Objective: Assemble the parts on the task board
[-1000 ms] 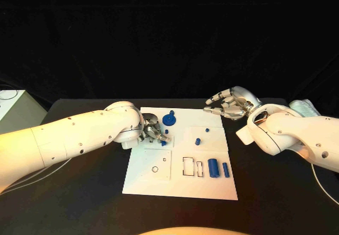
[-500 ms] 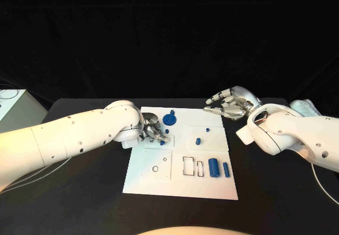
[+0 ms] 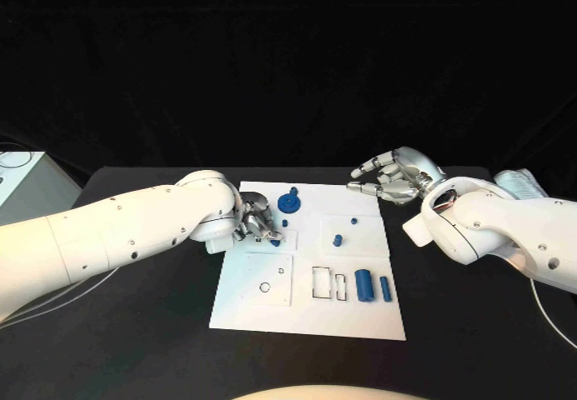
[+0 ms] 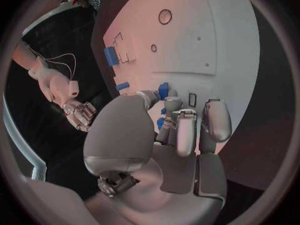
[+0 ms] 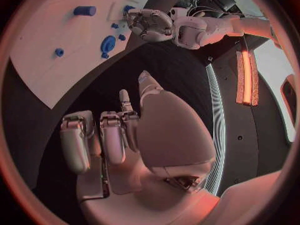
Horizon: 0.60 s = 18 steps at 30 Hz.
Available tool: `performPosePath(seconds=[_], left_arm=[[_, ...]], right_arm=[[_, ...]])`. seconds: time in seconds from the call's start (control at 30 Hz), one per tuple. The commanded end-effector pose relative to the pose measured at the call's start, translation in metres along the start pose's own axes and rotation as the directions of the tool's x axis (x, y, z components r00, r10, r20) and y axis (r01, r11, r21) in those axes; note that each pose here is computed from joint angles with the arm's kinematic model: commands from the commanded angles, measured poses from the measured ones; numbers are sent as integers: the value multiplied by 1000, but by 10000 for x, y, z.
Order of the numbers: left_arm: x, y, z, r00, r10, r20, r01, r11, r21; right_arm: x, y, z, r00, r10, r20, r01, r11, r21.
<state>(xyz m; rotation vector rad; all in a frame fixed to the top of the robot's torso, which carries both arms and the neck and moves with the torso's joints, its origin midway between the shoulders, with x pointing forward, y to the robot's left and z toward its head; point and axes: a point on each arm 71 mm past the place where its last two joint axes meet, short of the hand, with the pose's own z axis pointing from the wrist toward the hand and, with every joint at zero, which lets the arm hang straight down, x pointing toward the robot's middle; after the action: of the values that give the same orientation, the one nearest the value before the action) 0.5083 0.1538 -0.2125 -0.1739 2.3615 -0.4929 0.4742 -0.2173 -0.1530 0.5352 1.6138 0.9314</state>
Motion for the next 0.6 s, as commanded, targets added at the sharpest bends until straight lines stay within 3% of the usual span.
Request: performPosePath(seconds=[0.03, 0.6], left_arm=[[21, 19, -4, 1000, -12, -7, 12, 1000, 1], [-69, 52, -73, 992, -100, 80, 99, 995, 22]], right_arm=[[18, 4, -1, 1000, -6, -17, 5, 1000, -12], [36, -20, -5, 1000, -3, -22, 3, 1000, -5]])
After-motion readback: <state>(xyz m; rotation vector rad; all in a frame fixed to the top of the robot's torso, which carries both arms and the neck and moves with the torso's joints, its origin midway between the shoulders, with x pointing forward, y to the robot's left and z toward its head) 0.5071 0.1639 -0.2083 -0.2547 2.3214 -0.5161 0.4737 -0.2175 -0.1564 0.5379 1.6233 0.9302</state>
